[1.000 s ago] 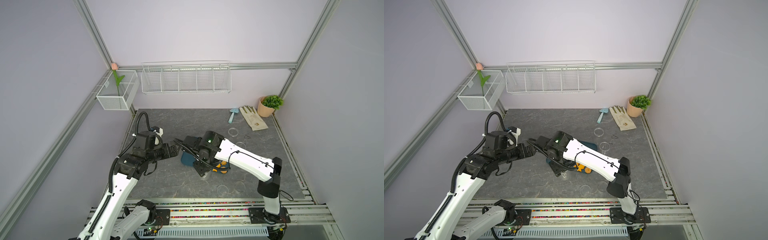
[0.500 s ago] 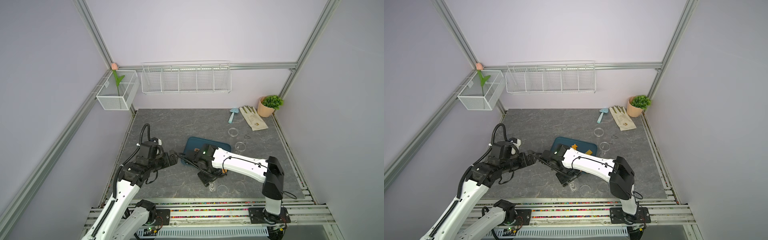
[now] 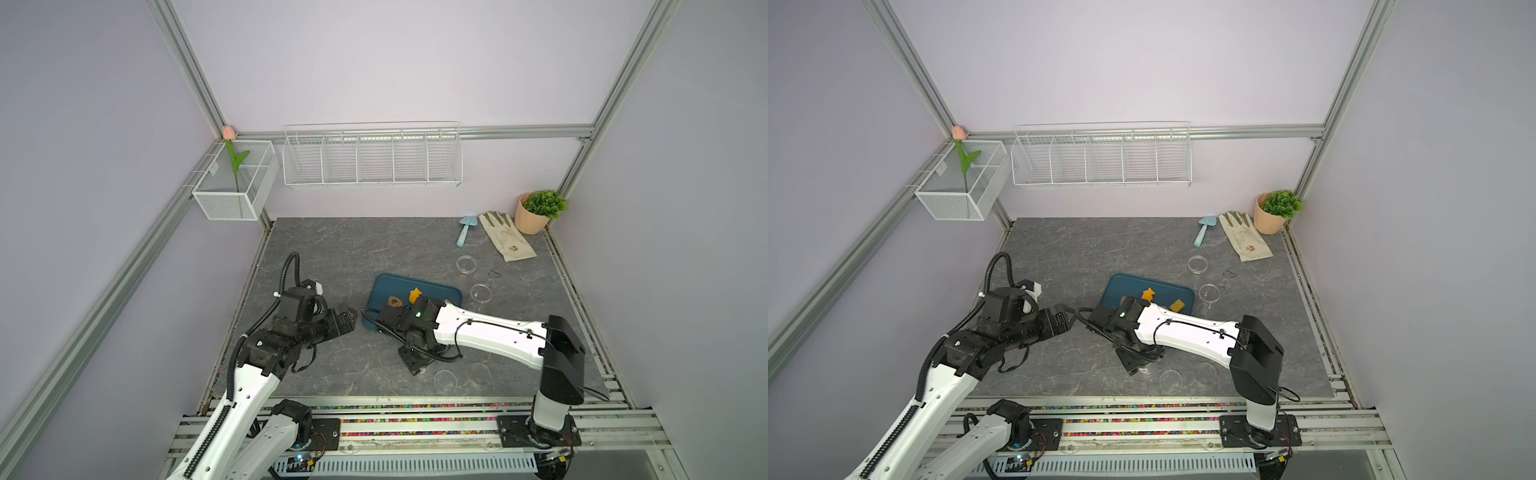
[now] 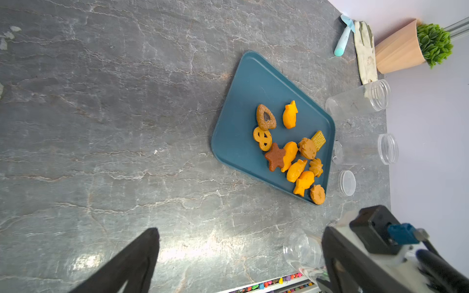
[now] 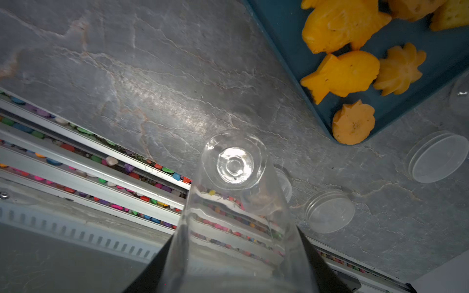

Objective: Pour the cookies out of the jar
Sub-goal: Place the jar at the center of the board.

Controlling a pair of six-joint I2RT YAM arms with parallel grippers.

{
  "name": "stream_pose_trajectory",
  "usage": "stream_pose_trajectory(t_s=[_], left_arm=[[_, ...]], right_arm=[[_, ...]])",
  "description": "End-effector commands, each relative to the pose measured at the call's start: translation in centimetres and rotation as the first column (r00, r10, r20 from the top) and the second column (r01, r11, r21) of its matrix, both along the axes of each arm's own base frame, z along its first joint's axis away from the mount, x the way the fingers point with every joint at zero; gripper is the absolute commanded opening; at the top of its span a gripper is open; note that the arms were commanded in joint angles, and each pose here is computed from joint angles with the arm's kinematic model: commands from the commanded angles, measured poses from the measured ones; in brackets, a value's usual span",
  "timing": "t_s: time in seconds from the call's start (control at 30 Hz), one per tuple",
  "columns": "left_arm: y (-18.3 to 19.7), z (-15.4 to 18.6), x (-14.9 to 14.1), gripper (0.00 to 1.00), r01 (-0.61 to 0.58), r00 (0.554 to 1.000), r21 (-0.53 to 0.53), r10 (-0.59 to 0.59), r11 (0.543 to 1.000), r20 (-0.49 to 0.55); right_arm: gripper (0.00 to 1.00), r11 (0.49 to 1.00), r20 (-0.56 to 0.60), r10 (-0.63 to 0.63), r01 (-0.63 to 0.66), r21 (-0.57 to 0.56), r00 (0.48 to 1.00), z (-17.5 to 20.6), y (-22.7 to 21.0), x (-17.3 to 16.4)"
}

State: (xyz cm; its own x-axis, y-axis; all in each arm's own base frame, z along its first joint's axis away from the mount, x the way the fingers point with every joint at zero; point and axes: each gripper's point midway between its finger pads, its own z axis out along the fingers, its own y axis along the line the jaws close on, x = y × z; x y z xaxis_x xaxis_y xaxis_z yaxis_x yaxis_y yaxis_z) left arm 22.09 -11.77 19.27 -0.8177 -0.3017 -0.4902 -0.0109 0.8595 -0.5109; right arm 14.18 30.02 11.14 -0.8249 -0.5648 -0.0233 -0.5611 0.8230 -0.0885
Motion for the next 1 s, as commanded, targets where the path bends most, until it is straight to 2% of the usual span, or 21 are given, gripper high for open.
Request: stream_pose_trajectory(t_s=[0.0, 0.47, 0.77, 0.97], left_arm=[[0.3, -0.2, -0.2, 1.0, -0.014, 1.0, 0.003, 0.014, 1.0, -0.001], [0.3, -0.4, -0.5, 1.0, -0.001, 1.0, 0.006, 0.001, 1.0, -0.009], [0.3, -0.3, -0.3, 1.0, 0.018, 1.0, 0.031, -0.018, 0.999, -0.005], [0.2, -0.2, 0.0, 1.0, 0.022, 1.0, 0.033, -0.022, 0.999, 0.002]], right_arm=[[0.59, 1.0, 0.039, -0.001, 0.001, 0.011, 0.999, -0.1, 0.1, 0.3], [0.61, 1.0, 0.043, 0.014, -0.014, -0.008, 0.999, -2.4, 0.4, 0.7], [0.69, 1.0, 0.031, 0.012, -0.012, -0.022, 0.999, -3.0, 0.4, 0.6], [0.7, 1.0, 0.025, 0.007, -0.006, -0.029, 1.0, -3.3, 0.3, 0.5]])
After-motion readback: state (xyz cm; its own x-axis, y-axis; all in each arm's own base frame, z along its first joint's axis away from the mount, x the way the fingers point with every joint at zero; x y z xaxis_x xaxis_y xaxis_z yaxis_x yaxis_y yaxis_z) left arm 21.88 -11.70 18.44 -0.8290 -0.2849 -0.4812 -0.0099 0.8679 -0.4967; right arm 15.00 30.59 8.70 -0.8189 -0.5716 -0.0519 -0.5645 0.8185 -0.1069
